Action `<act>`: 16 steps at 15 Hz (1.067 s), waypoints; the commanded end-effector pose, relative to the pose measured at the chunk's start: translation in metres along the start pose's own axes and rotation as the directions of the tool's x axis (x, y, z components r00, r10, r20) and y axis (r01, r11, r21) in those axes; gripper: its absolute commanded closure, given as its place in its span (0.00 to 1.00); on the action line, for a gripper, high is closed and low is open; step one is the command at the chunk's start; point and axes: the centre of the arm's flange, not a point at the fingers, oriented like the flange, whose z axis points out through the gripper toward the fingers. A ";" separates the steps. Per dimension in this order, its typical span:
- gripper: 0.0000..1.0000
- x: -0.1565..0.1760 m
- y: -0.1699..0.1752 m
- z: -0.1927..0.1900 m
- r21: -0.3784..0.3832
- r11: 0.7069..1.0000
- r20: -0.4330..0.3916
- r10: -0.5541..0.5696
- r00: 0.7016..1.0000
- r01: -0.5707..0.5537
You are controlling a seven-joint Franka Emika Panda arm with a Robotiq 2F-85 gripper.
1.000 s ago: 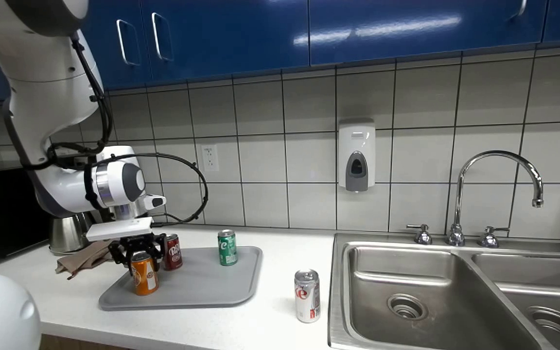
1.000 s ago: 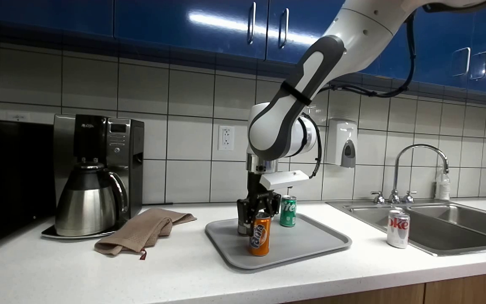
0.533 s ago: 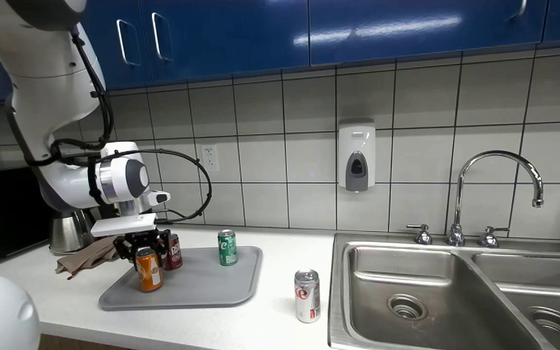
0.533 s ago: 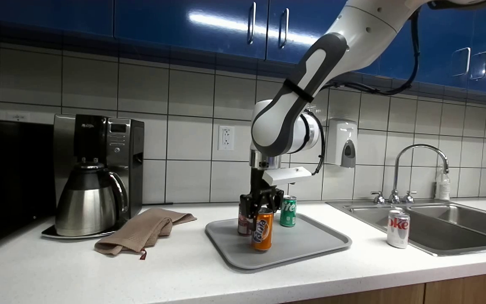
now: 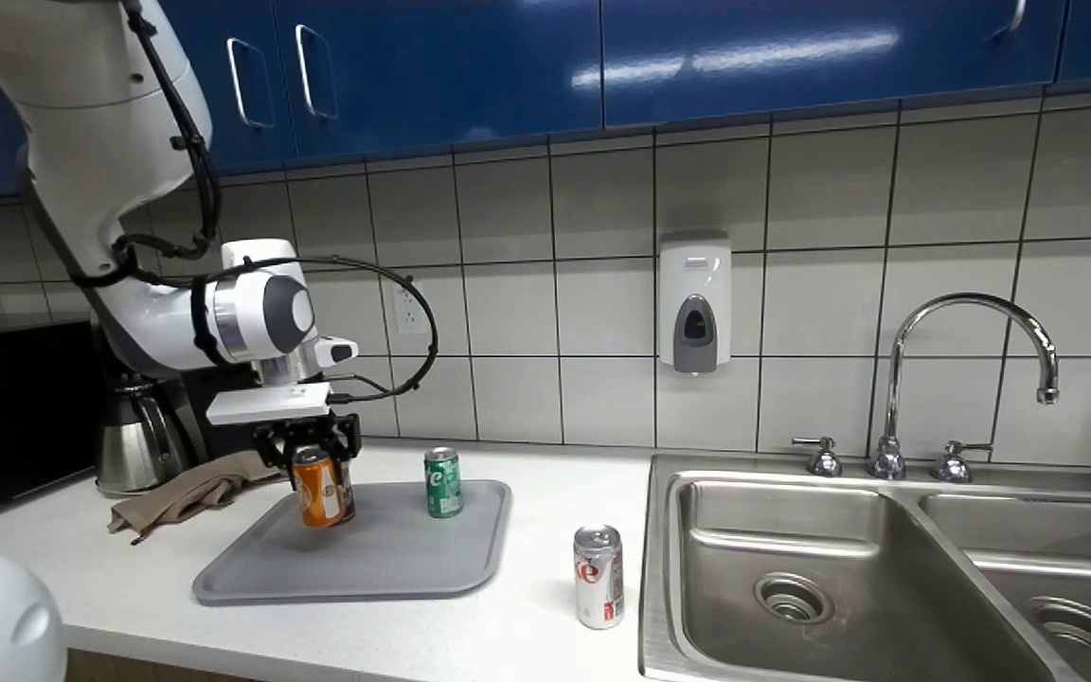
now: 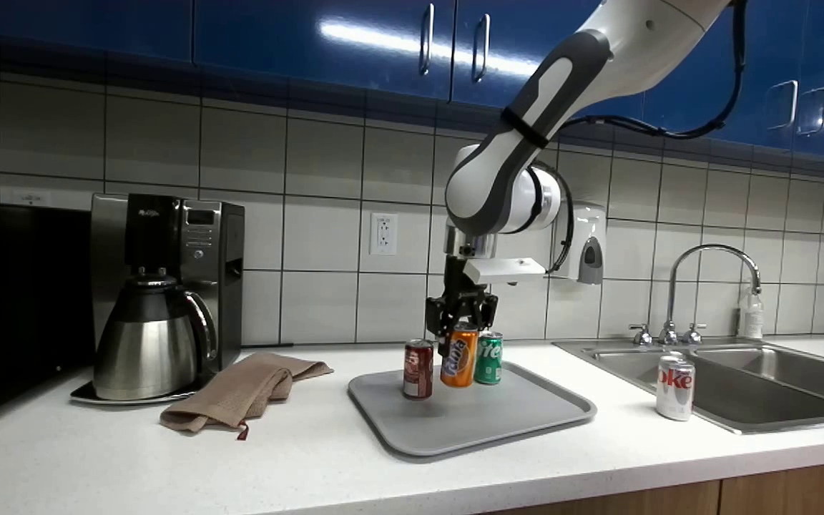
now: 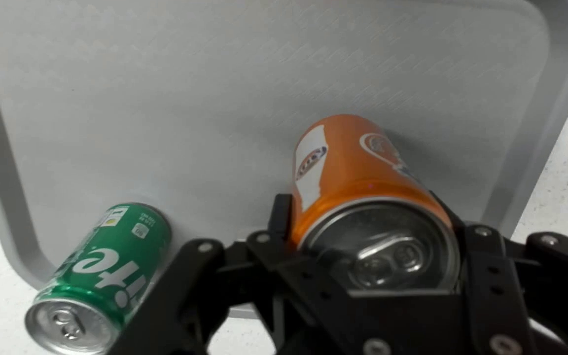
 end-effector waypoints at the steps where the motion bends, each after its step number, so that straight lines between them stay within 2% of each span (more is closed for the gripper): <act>1: 0.61 -0.012 0.026 -0.038 0.033 0.999 -0.019 0.009 1.000 -0.008; 7: 0.61 -0.019 0.058 -0.065 0.045 0.999 -0.051 0.030 0.998 -0.028; 16: 0.61 -0.032 0.126 -0.072 -0.021 0.995 -0.043 0.099 0.994 -0.100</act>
